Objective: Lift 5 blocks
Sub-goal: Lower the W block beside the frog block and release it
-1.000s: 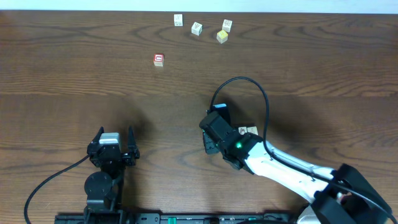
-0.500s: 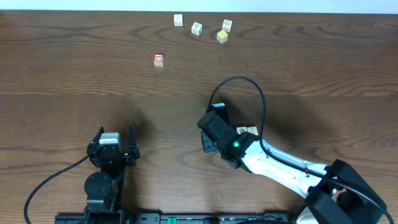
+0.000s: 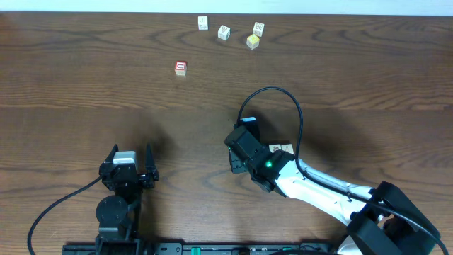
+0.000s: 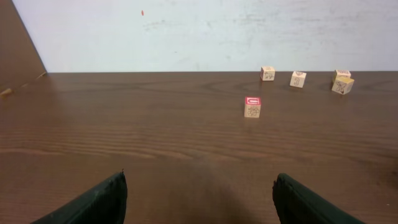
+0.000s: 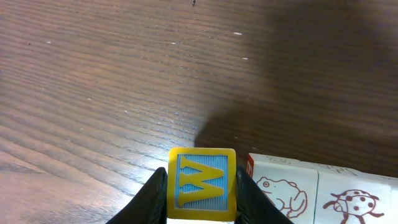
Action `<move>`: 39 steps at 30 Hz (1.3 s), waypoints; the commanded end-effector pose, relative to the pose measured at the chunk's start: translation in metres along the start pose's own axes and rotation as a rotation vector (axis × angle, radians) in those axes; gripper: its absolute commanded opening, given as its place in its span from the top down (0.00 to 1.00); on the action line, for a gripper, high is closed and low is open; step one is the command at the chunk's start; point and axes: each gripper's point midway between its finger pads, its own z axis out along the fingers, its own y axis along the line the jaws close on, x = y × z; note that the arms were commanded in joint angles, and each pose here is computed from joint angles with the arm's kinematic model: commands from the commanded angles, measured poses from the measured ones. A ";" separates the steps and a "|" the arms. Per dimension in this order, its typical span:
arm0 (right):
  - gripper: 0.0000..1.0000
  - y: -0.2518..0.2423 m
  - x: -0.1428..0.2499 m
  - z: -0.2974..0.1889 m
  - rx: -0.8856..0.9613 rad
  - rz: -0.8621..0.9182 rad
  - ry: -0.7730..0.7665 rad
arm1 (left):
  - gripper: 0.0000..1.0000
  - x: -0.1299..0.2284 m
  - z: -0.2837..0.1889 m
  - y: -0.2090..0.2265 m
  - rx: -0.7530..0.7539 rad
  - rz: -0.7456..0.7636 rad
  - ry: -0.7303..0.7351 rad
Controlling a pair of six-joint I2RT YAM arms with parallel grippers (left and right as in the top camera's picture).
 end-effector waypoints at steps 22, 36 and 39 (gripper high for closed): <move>0.96 -0.002 -0.012 0.002 0.032 0.034 -0.053 | 0.25 0.018 0.001 0.001 -0.007 -0.003 0.055; 0.97 0.000 0.004 0.021 0.027 0.040 0.005 | 0.25 0.018 0.001 0.001 -0.007 -0.003 0.054; 0.95 0.001 0.002 0.021 0.020 0.042 -0.002 | 0.25 0.018 0.001 0.001 -0.007 -0.003 0.054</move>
